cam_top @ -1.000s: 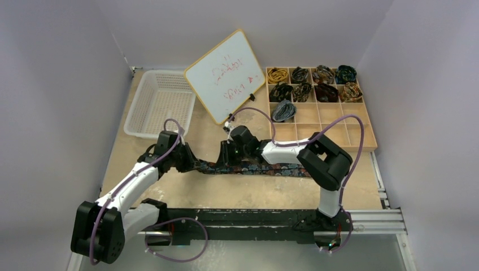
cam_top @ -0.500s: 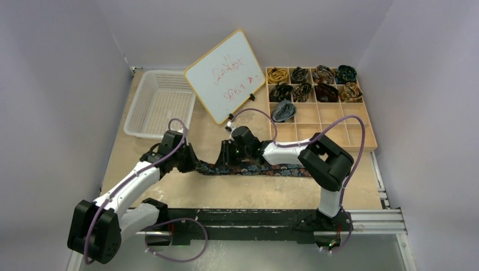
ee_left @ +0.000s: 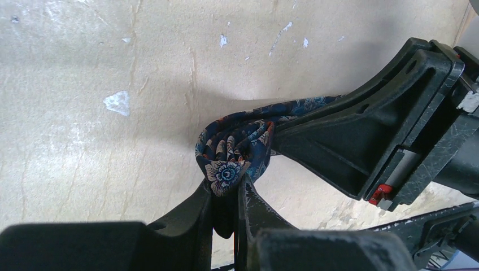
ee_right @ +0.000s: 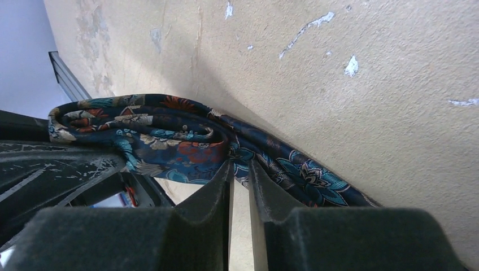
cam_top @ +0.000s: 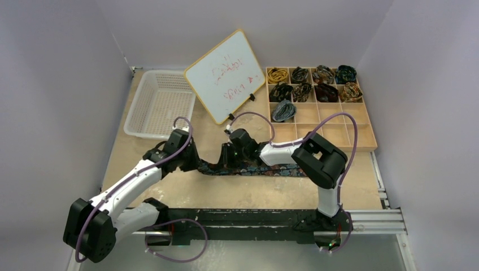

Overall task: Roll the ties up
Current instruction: Roll the tie at the center of the board.

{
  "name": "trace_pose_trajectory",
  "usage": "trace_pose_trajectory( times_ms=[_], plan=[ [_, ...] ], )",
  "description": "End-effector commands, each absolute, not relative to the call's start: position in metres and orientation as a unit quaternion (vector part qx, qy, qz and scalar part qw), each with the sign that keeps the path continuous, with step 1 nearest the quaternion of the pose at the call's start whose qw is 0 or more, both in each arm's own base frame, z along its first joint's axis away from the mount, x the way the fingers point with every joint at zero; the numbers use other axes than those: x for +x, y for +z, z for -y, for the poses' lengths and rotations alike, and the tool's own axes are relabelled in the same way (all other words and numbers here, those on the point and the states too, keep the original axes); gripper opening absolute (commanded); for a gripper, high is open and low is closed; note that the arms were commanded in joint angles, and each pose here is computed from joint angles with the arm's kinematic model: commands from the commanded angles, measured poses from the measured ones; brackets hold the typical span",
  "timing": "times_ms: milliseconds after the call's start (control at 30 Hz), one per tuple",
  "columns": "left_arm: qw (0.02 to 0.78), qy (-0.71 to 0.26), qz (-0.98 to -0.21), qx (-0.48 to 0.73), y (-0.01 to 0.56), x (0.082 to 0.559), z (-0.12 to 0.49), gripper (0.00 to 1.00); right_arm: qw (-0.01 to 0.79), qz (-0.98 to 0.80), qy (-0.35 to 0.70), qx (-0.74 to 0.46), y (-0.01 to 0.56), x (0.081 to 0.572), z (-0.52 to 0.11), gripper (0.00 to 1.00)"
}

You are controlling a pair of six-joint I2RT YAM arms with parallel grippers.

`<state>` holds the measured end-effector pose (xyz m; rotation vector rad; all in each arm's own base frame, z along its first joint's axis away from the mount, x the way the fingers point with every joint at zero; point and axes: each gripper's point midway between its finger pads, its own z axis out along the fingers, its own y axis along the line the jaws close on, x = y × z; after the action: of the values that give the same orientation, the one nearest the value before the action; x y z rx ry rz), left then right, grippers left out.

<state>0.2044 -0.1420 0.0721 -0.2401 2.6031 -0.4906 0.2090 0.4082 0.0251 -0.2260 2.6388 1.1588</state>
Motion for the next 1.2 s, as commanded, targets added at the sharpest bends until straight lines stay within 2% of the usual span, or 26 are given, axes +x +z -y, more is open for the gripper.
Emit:
trace_pose_trajectory(
  times_ms=[0,233,733,1167],
  plan=[
    [0.282,-0.163,-0.942,-0.081,0.095,0.219,0.138,0.00,0.135,-0.902,0.403,-0.076,0.034,0.215,-0.417,0.18],
    [0.281,-0.102,-0.952,-0.063,0.098,0.221,0.133,0.00,0.139,-0.903,0.400,-0.072,0.051,0.215,-0.413,0.17],
    [0.300,0.031,-0.953,-0.015,0.097,0.220,0.143,0.00,0.262,-0.912,0.309,0.069,0.077,0.259,-0.325,0.19],
    [0.315,0.154,-0.936,-0.014,0.088,0.205,0.171,0.00,0.304,-0.901,0.276,0.140,0.082,0.268,-0.271,0.21]
  ],
)
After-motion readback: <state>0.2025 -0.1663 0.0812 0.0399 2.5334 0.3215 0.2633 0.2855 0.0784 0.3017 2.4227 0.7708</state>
